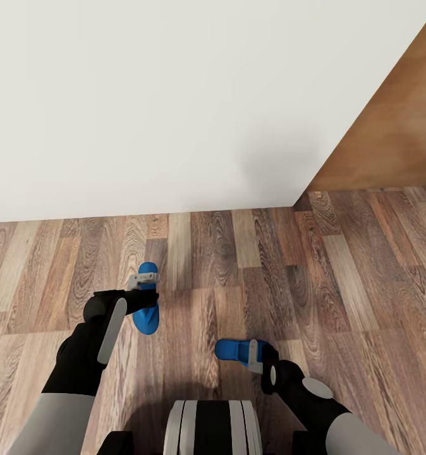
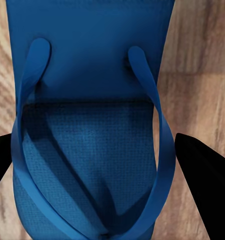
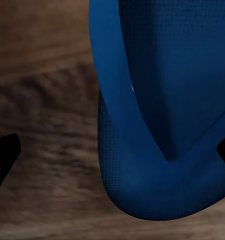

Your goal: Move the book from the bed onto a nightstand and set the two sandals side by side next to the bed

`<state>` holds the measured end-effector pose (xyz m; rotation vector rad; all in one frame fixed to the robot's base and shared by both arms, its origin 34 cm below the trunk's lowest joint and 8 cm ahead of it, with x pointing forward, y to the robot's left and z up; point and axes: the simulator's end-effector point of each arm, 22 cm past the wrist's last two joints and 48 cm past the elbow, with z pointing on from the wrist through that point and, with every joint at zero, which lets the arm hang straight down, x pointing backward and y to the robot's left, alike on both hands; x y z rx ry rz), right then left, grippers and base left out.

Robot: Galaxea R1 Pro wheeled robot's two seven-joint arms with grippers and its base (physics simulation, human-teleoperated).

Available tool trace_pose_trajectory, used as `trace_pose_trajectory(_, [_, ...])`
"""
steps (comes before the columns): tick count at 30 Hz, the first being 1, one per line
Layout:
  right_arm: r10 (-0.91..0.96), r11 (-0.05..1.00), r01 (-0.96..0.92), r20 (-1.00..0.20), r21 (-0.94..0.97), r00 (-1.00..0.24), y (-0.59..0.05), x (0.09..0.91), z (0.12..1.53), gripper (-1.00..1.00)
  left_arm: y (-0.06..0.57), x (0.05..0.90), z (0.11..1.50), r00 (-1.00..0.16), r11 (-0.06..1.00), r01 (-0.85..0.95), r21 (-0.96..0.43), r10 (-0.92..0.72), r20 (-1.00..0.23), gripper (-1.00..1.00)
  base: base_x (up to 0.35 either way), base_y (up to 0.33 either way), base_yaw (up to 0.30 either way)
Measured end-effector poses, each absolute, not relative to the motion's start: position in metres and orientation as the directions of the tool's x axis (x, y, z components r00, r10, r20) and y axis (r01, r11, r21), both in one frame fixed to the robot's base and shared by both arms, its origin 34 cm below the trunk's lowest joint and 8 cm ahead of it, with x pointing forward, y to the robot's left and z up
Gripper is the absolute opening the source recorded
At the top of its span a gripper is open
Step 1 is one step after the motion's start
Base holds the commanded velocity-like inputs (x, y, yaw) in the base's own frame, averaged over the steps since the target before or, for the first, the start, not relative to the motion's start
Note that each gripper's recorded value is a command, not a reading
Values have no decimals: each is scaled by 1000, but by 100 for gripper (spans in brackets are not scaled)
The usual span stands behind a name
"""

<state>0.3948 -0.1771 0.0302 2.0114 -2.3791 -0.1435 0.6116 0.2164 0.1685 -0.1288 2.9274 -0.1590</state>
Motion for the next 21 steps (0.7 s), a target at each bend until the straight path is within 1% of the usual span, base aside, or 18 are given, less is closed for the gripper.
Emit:
trace_pose_trajectory(10, [-984,161,-986,-65,45,-164,-169,412,36,100,217,612,168,-975,990,-77,-118,-100,-200,-100,0,0,0])
trace_pose_trajectory(21, [-984,165,-986,-62,41,-167,-170,414,36,100,216,612,168,-975,990,-76,-118,-98,-200,-100,0,0,0])
